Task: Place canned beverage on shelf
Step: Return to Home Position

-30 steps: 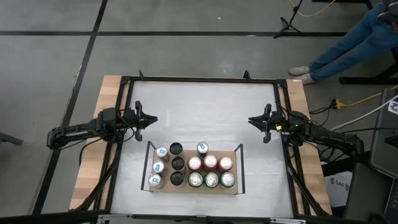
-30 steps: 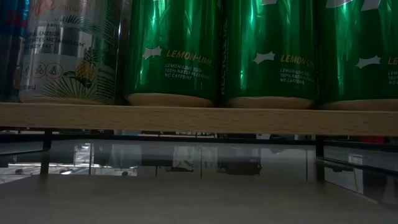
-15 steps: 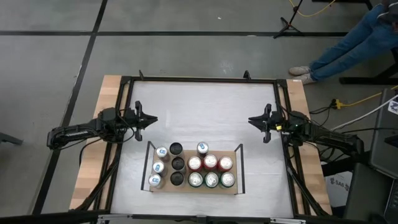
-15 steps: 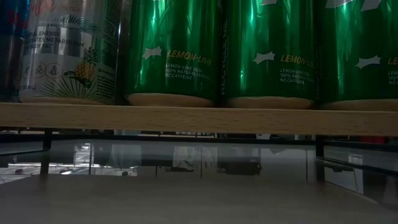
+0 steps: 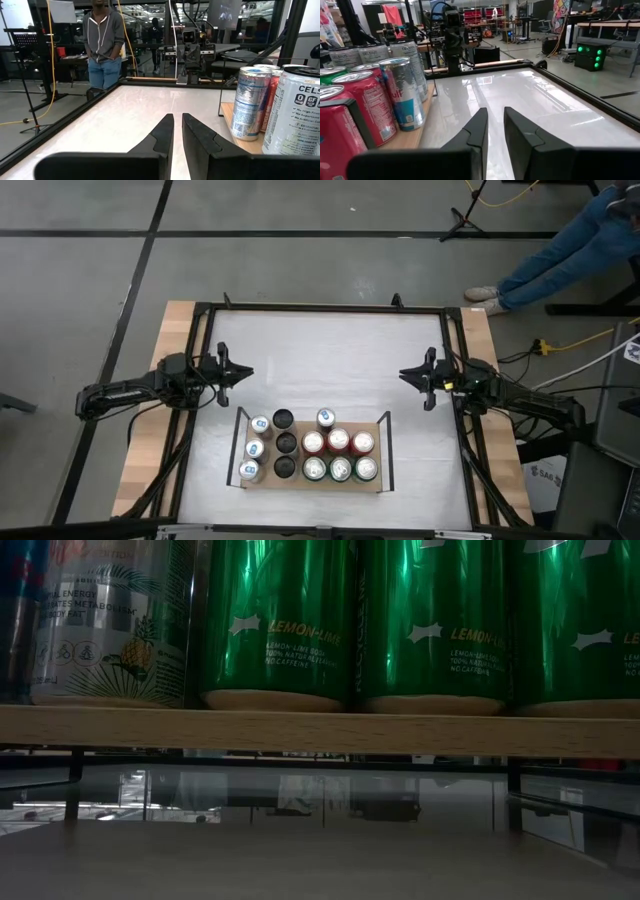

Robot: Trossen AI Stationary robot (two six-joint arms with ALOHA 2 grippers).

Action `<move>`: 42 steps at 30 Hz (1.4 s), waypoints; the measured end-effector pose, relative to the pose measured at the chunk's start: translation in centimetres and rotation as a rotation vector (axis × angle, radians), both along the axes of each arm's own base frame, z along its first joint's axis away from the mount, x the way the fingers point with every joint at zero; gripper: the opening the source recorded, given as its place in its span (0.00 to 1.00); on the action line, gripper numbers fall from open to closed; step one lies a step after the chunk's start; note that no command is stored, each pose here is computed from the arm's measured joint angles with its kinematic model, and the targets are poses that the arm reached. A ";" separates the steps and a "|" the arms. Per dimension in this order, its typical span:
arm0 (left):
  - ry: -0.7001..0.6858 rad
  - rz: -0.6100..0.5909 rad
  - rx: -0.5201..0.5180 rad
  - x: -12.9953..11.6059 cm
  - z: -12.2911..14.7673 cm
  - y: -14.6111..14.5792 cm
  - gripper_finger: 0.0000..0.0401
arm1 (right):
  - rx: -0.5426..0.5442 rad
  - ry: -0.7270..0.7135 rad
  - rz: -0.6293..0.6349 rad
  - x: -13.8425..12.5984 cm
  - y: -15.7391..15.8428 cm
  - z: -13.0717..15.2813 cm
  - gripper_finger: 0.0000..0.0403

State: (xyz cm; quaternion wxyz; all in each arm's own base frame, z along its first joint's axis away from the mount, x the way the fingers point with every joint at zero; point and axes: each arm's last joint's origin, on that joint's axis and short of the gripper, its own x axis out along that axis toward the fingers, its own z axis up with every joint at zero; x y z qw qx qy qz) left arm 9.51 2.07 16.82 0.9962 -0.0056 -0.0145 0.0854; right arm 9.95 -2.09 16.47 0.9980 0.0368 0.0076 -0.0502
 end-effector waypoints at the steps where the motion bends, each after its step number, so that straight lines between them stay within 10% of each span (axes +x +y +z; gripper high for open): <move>1: 0.000 0.000 0.000 0.0 0.0 0.0 0.08 | -0.007 0.001 0.000 0.0 0.0 0.0 0.13; 42: 0.000 0.000 0.000 0.0 0.0 0.0 0.08 | -0.052 0.134 -0.093 0.6 -0.4 -1.1 0.13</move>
